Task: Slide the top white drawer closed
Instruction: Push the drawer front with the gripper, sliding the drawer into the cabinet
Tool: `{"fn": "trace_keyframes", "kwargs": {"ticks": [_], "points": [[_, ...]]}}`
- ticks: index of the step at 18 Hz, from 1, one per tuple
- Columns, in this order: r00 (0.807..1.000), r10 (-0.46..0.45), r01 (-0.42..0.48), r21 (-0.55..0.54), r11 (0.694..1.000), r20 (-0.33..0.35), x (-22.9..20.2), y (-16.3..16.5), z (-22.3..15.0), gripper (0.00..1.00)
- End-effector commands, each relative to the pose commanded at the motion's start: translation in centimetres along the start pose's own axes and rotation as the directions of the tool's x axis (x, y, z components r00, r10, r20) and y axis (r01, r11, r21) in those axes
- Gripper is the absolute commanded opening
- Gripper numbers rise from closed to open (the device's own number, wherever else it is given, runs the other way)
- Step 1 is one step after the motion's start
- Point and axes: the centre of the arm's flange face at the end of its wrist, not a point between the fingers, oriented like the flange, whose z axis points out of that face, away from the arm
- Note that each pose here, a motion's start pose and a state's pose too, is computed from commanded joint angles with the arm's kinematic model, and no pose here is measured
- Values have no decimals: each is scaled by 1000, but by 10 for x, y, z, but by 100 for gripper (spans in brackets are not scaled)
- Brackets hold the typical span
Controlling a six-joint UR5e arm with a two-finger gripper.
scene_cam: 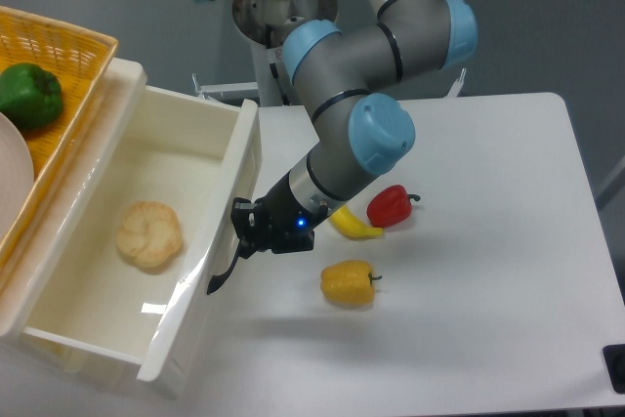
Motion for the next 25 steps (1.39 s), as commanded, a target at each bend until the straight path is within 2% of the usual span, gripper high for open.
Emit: {"fn": "trace_keyframes", "kwargs": {"ticks": [6,25], "points": [[1000,2,-2,-10,1000,-5,3,2,5,0],[999,25,-26,-42,999,-24,56,0,30,0]]}}
